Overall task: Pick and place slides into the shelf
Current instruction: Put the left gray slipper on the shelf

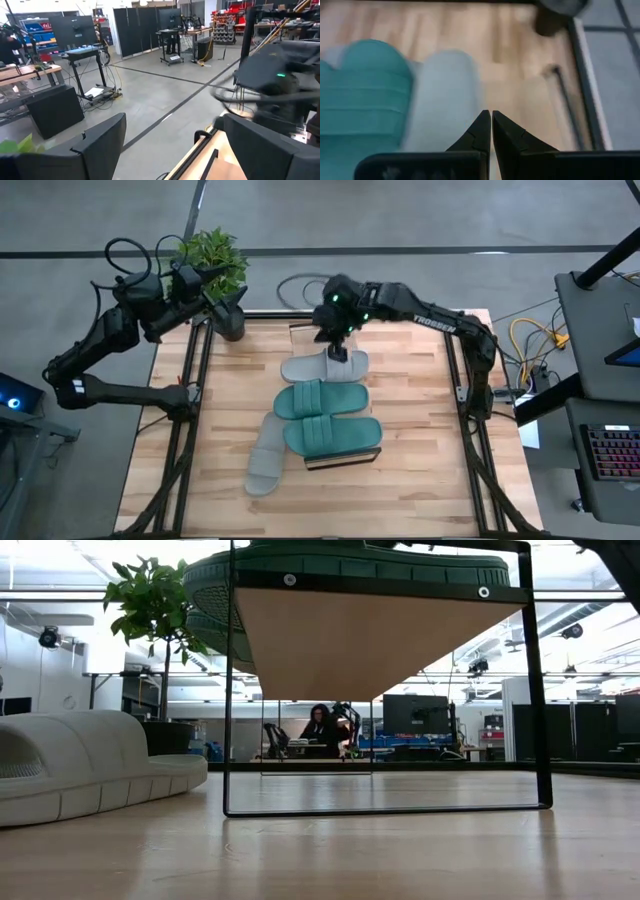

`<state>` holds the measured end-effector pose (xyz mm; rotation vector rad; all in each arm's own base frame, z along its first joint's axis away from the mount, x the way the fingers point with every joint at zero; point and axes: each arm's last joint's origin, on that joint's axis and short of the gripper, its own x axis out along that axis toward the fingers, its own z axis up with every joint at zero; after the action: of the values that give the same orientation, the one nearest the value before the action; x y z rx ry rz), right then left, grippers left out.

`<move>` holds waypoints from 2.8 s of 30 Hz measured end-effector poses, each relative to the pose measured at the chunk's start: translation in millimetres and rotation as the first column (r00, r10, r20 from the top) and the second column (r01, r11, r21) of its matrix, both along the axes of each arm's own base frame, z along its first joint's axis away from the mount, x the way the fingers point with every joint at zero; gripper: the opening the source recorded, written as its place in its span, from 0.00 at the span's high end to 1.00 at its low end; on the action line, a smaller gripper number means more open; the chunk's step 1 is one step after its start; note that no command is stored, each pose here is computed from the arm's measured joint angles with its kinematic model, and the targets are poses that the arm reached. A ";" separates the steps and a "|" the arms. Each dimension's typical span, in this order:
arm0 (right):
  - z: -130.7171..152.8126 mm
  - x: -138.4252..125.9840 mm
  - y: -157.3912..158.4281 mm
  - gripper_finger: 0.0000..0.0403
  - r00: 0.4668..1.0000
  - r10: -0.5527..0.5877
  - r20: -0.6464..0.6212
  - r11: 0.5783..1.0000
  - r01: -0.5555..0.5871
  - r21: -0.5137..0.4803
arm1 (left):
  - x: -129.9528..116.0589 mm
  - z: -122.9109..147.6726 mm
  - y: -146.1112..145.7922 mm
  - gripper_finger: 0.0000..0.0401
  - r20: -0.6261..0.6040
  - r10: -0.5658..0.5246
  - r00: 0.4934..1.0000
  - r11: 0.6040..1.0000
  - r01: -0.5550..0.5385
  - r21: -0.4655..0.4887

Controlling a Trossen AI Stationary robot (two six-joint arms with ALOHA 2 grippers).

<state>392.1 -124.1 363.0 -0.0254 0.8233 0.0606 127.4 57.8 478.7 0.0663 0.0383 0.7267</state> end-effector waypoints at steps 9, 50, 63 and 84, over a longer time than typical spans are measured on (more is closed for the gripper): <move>3.0 21.1 39.4 0.98 0.995 0.056 0.080 0.995 -0.050 -0.082 | -18.7 5.1 -6.8 0.20 0.043 0.001 0.999 1.000 -0.002 0.016; -32.2 -157.0 62.5 0.97 0.644 -0.765 -0.033 0.476 0.599 0.644 | -21.5 1.6 -7.8 0.20 0.033 0.001 0.999 1.000 -0.001 0.009; -89.5 -175.9 66.8 0.58 0.545 -0.820 -0.175 0.295 0.665 0.687 | -13.9 -0.8 -5.1 0.20 0.013 0.001 1.000 1.000 -0.001 0.000; -115.8 -169.0 63.4 0.50 0.501 -0.857 -0.119 0.264 0.626 0.734 | -0.5 -5.2 -0.2 0.20 -0.022 0.001 1.000 1.000 -0.001 -0.013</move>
<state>223.1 -60.8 247.1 1.1199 0.3573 -0.5670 126.9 57.6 473.6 0.0617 0.0640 0.7267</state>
